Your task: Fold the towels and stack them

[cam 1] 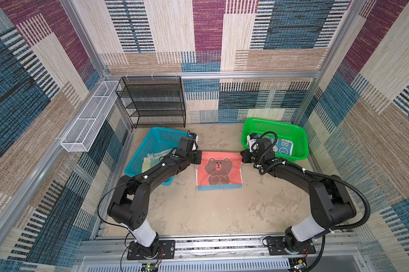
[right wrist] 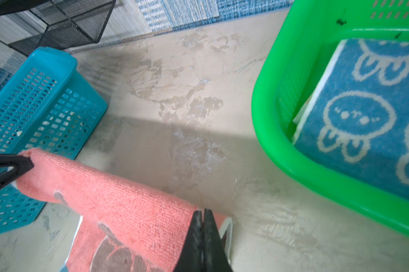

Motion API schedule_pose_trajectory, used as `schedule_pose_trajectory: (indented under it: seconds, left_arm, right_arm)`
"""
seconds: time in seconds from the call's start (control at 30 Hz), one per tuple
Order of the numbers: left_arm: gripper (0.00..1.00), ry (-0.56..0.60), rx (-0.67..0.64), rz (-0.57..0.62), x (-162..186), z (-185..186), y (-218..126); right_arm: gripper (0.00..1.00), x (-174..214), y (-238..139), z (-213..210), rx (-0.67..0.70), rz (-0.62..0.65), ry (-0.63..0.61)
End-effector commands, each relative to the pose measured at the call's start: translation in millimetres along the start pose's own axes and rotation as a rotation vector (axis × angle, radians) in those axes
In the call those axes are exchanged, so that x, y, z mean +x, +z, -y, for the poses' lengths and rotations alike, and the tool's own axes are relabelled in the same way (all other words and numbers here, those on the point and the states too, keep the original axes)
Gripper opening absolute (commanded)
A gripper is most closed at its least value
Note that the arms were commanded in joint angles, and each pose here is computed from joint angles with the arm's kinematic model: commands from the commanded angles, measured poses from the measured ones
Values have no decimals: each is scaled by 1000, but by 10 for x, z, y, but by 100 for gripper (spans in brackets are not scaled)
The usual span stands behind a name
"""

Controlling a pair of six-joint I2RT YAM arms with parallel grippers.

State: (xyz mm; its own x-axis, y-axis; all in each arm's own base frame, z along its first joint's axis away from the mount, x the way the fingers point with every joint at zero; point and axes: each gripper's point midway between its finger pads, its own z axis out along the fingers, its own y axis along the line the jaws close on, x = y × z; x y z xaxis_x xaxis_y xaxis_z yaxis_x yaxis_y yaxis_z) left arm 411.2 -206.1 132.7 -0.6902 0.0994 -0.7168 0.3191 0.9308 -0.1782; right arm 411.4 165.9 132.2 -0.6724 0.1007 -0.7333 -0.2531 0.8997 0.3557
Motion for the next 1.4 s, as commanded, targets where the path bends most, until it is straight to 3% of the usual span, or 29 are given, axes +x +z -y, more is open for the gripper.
schedule_pose_trajectory:
  seconds: [0.0,0.33,0.7,0.83,0.9,1.03,1.37]
  left_arm:
    - [0,-10,20,-7,123,70,-74]
    - [0,-31,77,-63,663,301,-343]
    - [0,-75,36,-146,1200,224,-224]
    - [32,-87,33,-170,1290,211,-198]
    - [39,-93,36,-166,1292,213,-230]
    - [44,-98,39,-130,1194,221,-370]
    - [44,-124,98,-11,812,339,-769]
  right_arm:
    - [0,30,-110,-80,-45,16,-4]
    - [0,577,-407,-99,-85,-60,58]
    - [3,1347,-407,-87,-98,-216,155]
    - [17,1464,-398,-34,-75,-251,169]
    - [26,1435,-429,-38,-74,-241,164]
    - [39,1326,-509,-68,-76,-210,140]
    - [46,1092,-595,-263,-155,-165,112]
